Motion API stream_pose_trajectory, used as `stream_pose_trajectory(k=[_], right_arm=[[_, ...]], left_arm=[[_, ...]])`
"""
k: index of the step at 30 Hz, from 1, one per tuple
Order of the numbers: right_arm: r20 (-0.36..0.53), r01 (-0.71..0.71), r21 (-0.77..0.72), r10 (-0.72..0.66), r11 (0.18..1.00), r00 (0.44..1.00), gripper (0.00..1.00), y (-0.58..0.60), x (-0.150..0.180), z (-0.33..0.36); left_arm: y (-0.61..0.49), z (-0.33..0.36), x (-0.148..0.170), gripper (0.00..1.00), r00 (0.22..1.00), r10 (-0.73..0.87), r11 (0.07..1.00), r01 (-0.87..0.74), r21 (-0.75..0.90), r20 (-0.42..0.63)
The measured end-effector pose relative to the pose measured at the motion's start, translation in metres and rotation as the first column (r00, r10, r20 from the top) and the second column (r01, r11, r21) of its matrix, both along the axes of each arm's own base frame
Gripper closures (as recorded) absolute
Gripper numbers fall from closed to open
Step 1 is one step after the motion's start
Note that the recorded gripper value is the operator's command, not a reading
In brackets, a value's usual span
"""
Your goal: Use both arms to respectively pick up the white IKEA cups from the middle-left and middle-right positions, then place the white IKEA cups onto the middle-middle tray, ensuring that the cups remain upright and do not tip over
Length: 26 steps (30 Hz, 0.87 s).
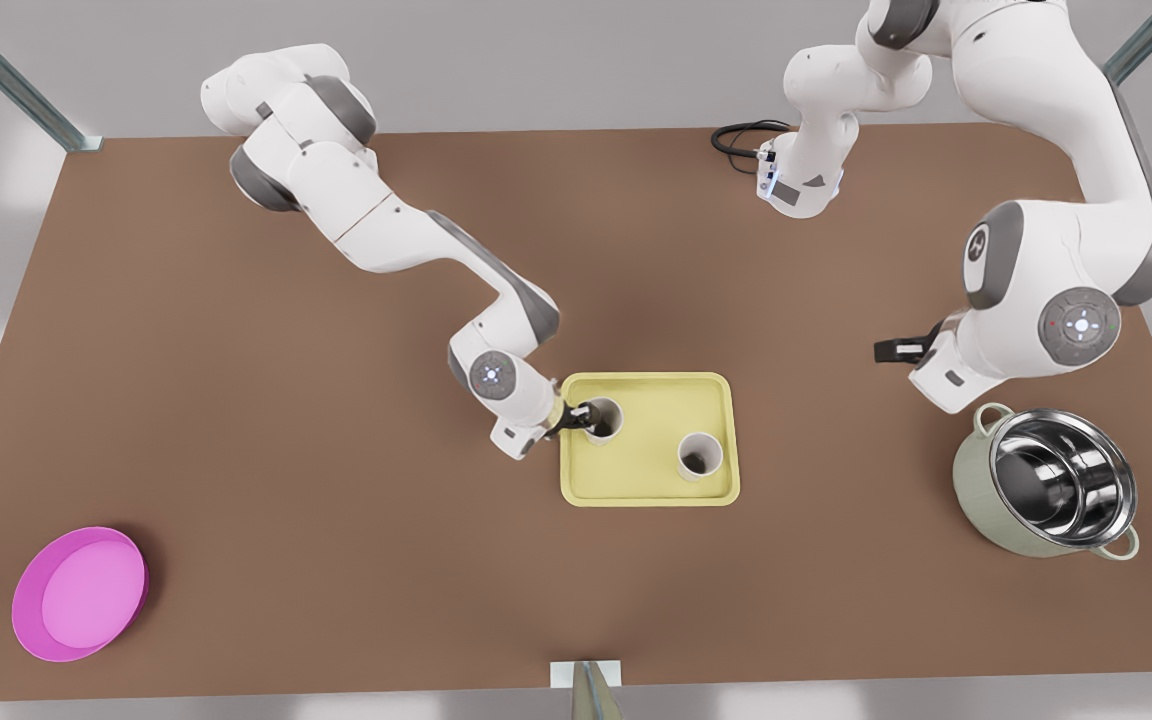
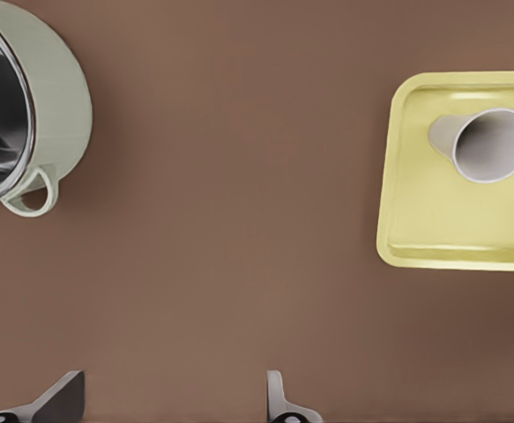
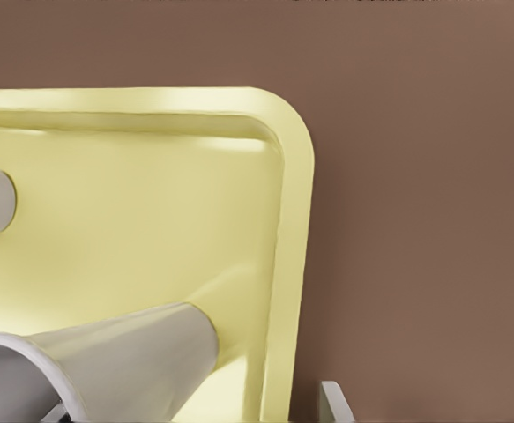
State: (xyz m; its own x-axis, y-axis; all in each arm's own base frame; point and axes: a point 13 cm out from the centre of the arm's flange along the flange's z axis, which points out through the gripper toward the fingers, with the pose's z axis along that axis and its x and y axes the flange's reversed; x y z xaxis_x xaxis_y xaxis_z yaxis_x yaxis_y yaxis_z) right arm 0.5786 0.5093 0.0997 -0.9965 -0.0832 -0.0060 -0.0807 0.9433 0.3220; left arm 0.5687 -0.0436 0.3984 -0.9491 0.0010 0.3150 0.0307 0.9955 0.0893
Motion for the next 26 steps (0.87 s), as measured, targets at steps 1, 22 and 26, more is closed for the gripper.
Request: stream_pose_trajectory(k=[1,22,26], right_arm=[[0.000,0.004,0.003,-0.004,1.000,1.000,0.00,0.001,0.000,0.005],[0.051,0.279,-0.450,-0.288,0.848,0.956,0.00,-0.515,-0.002,0.367],[-0.014,0.227,-0.455,-0.261,0.861,0.965,0.00,-0.532,-0.023,0.367]], left_arm=[[0.001,-0.002,0.000,0.00,1.000,-0.007,1.000,0.007,-0.003,-0.003],[0.013,-0.014,0.002,0.00,0.996,-0.089,0.995,0.088,-0.041,-0.027],[0.013,-0.015,0.002,0.00,0.995,-0.098,0.994,0.097,-0.044,-0.027]])
